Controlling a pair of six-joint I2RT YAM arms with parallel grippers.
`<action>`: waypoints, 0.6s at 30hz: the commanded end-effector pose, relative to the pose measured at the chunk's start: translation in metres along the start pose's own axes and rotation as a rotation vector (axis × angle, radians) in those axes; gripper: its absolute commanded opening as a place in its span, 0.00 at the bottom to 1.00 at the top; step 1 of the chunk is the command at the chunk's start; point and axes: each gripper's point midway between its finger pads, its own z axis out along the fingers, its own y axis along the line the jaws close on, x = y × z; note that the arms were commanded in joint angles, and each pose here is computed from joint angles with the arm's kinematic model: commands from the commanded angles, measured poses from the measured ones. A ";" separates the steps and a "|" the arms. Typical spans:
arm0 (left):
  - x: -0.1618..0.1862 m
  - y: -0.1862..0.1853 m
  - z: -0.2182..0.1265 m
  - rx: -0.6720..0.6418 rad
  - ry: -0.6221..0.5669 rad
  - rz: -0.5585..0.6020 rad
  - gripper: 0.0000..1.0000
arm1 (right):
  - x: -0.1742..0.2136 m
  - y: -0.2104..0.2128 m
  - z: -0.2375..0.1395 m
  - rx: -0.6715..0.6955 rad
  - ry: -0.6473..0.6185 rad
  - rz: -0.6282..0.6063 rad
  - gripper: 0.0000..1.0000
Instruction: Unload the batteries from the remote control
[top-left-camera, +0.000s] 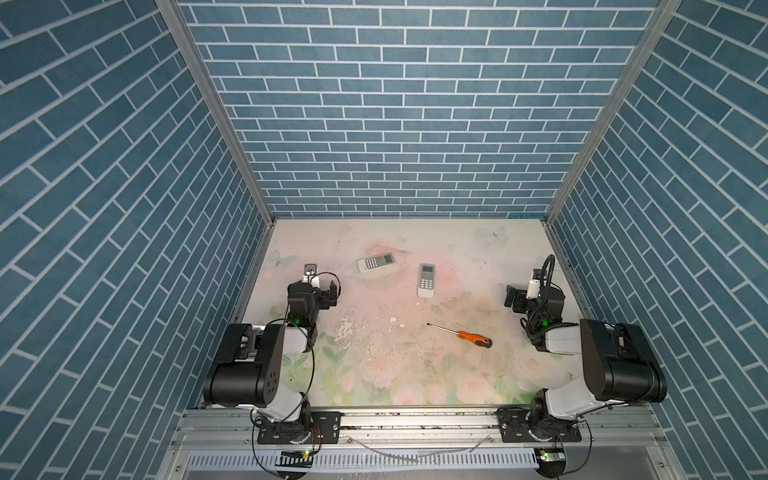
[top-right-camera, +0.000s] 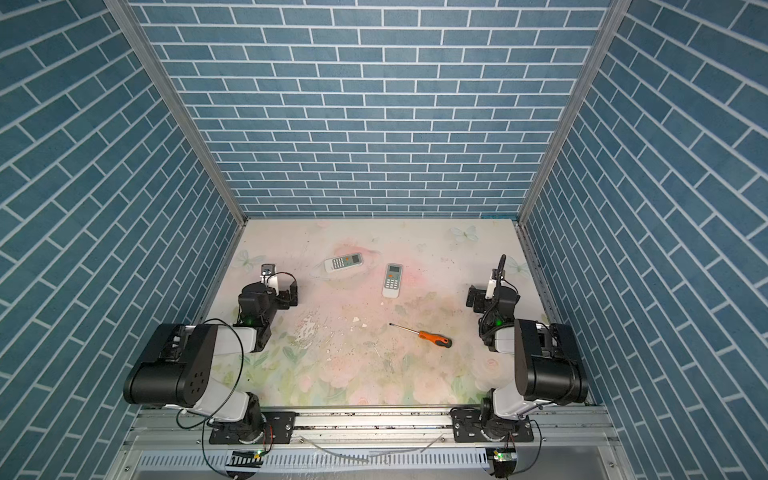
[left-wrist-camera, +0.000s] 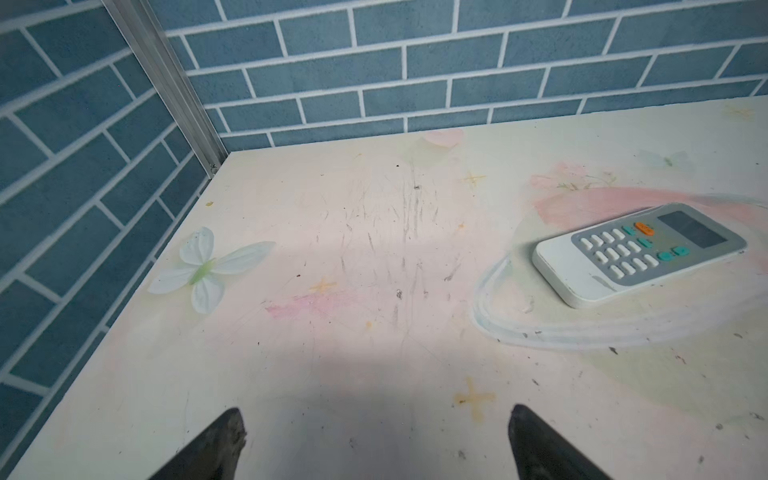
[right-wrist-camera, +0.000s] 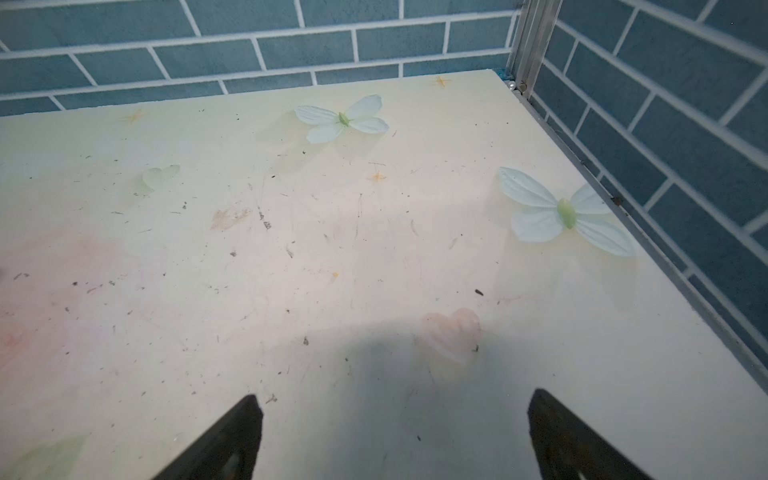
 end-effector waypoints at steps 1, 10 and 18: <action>-0.007 0.001 0.004 -0.002 -0.021 0.008 1.00 | -0.022 0.004 0.005 -0.013 -0.061 -0.040 0.99; -0.007 0.002 0.003 -0.005 -0.022 0.008 1.00 | -0.022 0.003 0.005 -0.012 -0.059 -0.041 0.99; -0.008 0.002 0.003 -0.006 -0.023 0.006 1.00 | -0.022 0.004 0.006 -0.014 -0.059 -0.041 0.99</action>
